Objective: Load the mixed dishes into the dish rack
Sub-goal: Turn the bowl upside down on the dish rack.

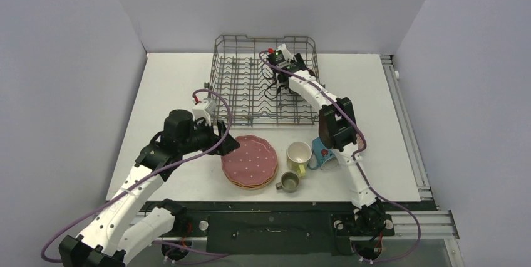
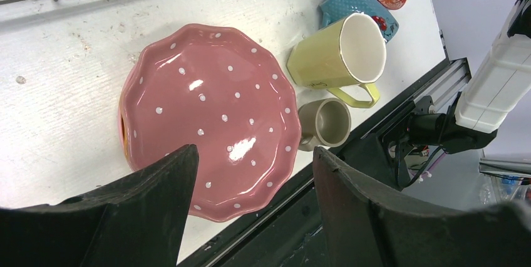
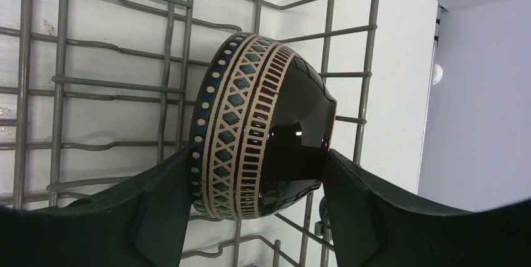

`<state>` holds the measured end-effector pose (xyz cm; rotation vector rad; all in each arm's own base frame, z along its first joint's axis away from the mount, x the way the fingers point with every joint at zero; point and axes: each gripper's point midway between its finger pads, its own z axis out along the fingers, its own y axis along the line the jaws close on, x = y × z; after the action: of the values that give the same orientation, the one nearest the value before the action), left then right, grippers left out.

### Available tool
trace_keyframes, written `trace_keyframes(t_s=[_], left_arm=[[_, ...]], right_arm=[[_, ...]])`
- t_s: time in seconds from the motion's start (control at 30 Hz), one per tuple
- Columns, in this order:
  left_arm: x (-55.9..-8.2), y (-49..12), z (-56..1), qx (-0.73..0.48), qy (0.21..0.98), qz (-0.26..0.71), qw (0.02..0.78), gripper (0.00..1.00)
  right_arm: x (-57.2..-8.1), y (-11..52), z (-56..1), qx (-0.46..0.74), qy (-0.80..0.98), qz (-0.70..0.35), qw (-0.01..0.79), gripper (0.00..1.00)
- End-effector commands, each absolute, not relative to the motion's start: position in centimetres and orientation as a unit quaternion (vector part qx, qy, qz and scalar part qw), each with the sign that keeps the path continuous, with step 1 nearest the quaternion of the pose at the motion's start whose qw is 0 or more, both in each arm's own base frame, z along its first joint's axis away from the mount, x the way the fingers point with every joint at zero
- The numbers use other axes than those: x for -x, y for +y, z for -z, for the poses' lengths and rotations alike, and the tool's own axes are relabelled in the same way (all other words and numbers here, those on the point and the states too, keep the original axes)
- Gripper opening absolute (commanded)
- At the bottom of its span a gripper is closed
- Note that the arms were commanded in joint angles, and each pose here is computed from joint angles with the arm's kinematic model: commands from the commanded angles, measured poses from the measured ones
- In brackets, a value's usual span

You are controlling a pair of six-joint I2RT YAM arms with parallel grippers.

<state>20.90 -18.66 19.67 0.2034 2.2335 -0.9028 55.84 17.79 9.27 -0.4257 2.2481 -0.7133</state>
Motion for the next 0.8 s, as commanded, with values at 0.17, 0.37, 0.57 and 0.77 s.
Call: trace_keyframes(t_s=[0.17, 0.37, 0.57, 0.77], left_arm=[[-21.5, -18.2, -19.9, -0.081, 0.861, 0.343, 0.366, 0.64], [-21.6, -18.1, -19.8, -0.078, 0.862, 0.342, 0.366, 0.65], [-21.6, -18.0, -19.7, -0.077, 0.863, 0.341, 0.365, 0.65], [-21.8, -17.9, -19.7, -0.074, 0.864, 0.339, 0.366, 0.65]], right_arm=[[-56.1, 20.3, -12.5, 0.146, 0.864, 0.249, 0.413, 0.60], [-55.9, 21.0, -13.2, 0.137, 0.867, 0.224, 0.424, 0.70], [-55.7, 21.4, -13.4, 0.140, 0.870, 0.206, 0.425, 0.84], [-55.1, 21.5, -14.5, 0.123, 0.872, 0.185, 0.435, 0.85]])
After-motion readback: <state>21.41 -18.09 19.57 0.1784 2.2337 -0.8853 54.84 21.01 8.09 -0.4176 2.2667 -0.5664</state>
